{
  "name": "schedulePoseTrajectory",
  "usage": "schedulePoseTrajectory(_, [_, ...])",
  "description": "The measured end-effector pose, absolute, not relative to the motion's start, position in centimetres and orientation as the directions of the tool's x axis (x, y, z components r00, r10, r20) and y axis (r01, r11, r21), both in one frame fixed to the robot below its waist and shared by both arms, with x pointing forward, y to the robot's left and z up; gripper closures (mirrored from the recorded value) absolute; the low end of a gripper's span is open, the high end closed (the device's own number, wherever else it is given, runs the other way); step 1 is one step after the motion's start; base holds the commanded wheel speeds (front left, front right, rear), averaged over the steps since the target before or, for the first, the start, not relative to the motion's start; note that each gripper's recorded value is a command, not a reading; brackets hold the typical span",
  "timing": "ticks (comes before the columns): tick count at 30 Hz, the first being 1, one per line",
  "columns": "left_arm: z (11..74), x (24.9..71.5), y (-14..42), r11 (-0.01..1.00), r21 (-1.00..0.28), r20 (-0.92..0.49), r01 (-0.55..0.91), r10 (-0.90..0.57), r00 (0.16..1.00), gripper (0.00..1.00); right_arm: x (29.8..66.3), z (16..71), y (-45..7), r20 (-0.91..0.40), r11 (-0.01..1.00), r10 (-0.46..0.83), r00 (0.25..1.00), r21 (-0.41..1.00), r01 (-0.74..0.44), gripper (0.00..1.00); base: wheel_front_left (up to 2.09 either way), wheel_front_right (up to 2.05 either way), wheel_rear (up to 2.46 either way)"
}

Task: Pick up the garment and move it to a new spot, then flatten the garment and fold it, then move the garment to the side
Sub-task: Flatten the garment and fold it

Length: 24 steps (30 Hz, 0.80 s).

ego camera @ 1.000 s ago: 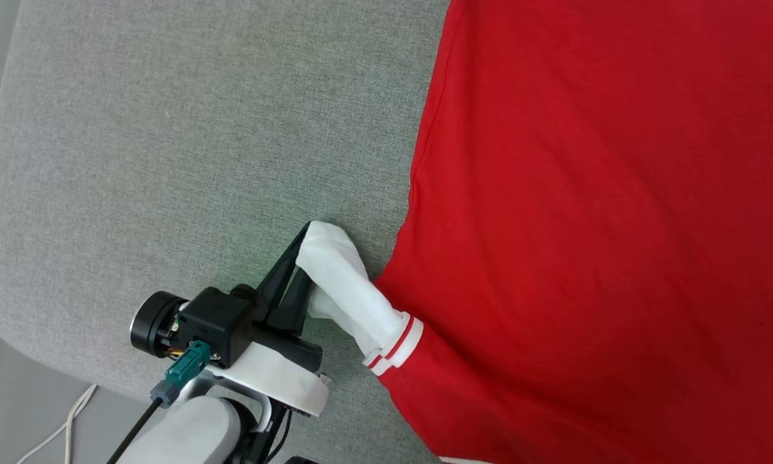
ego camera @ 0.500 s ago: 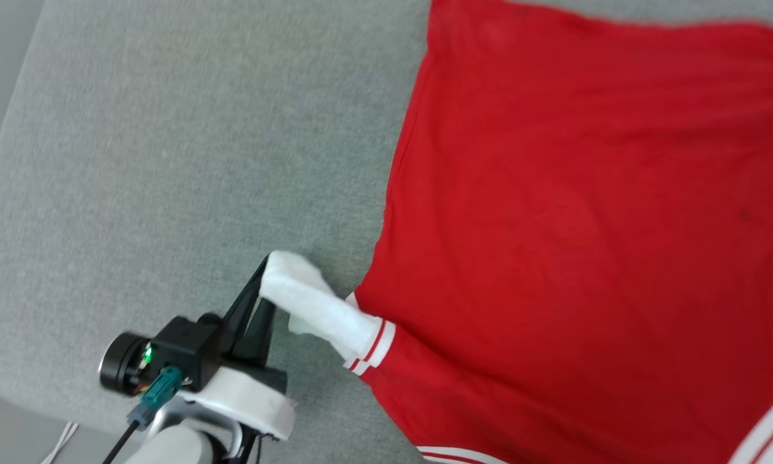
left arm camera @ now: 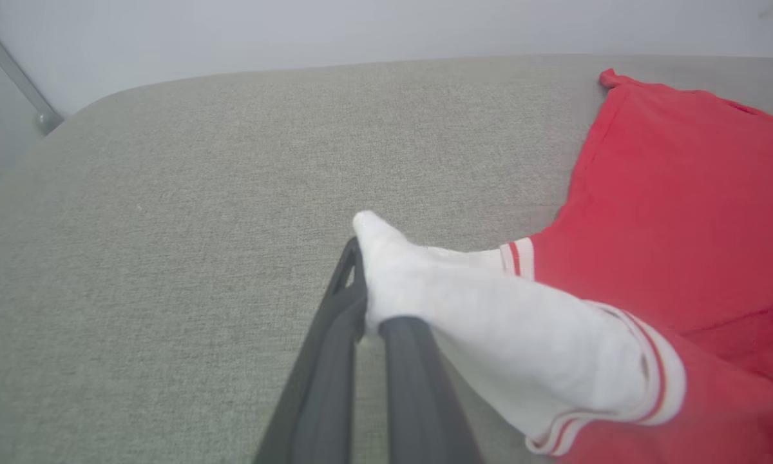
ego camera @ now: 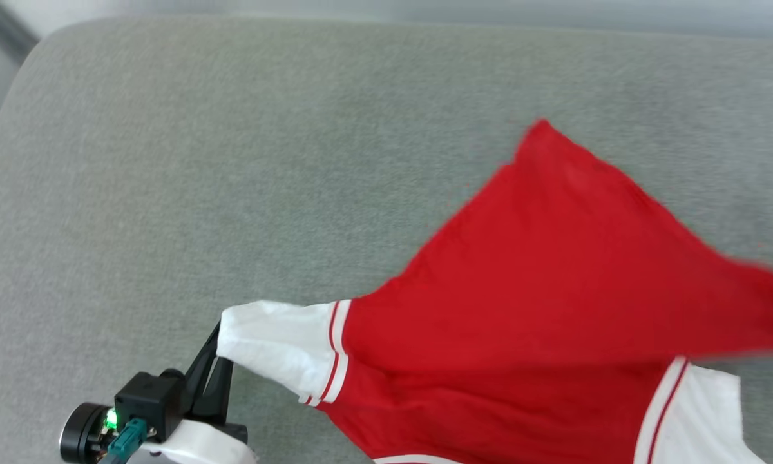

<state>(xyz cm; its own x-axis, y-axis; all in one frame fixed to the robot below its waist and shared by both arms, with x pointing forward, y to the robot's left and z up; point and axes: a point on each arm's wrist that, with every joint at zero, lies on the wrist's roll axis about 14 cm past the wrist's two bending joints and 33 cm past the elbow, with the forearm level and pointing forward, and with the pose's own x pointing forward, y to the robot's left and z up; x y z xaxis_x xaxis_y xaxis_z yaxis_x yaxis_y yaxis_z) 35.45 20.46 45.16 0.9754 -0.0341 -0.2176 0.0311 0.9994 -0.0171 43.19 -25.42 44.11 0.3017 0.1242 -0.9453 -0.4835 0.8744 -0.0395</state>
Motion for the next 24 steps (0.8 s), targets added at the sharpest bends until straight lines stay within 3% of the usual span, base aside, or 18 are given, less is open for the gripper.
schedulePoseTrajectory(5, [45.6,35.4,19.6,0.998,-0.022,-0.204,0.063,-0.066,0.977,1.00,35.4,41.0,-28.8,-0.978,0.925,0.102,0.179,0.027,-0.379,1.00,0.00,0.00,0.00])
schedulePoseTrajectory(11, [45.3,35.4,19.5,0.997,-0.016,-0.219,0.072,-0.074,0.973,1.00,26.8,36.5,-28.3,-0.989,0.950,0.148,-0.003,0.143,-0.278,1.00,0.00,0.00,0.00])
schedulePoseTrajectory(14, [45.2,35.4,19.5,0.997,-0.015,-0.223,0.073,-0.074,0.972,1.00,25.9,35.9,-27.6,-0.986,0.952,0.169,0.012,0.160,-0.261,1.00,0.00,0.00,0.00])
schedulePoseTrajectory(15, [45.1,35.4,19.5,0.997,-0.013,-0.224,0.072,-0.073,0.972,1.00,26.5,36.1,-27.3,-0.983,0.952,0.177,0.046,0.160,-0.259,0.65,0.00,0.00,0.00])
schedulePoseTrajectory(16, [45.1,35.4,19.5,0.997,-0.013,-0.224,0.071,-0.072,0.972,1.00,27.1,36.4,-27.1,-0.980,0.953,0.181,0.081,0.155,-0.259,0.00,0.00,0.00,0.00])
schedulePoseTrajectory(24, [45.6,35.2,19.4,0.997,-0.012,-0.213,0.074,-0.075,0.974,1.00,36.0,42.8,-25.8,-0.885,0.942,0.216,0.412,0.079,-0.325,0.00,0.00,0.00,0.00])
